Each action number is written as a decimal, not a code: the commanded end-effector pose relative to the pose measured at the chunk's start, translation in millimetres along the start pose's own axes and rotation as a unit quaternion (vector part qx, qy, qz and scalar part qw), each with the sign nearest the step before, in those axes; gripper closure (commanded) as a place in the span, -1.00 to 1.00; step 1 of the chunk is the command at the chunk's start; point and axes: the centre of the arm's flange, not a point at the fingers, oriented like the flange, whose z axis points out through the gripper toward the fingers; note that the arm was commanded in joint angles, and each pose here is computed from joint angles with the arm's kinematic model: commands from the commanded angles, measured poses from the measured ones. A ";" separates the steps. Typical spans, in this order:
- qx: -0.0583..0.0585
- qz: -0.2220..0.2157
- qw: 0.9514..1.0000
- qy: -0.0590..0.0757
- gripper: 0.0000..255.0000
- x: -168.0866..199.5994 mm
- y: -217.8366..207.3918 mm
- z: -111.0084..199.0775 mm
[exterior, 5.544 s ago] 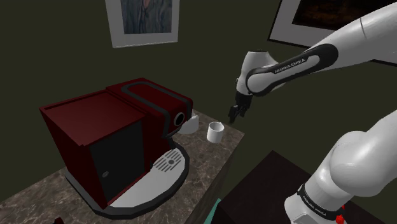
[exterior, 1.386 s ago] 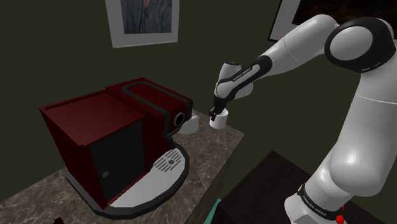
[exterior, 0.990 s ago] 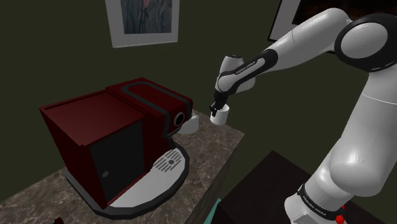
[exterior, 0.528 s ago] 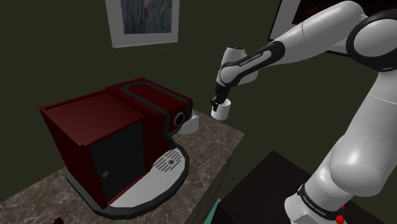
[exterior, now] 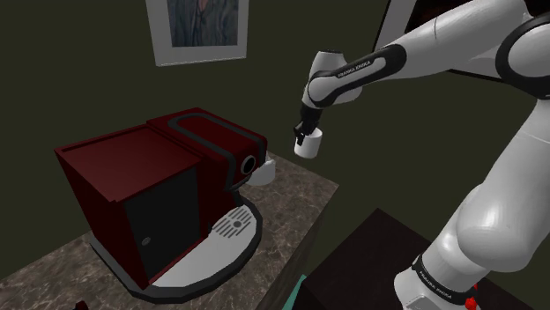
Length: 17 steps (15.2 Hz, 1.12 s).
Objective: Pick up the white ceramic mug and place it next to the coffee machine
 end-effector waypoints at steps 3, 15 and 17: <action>0.000 0.000 1.000 0.000 1.00 2.0 -0.5 -22.1; 0.000 0.000 1.000 0.000 1.00 9.2 0.7 -85.0; 0.000 0.000 1.000 0.000 1.00 10.4 0.9 -95.5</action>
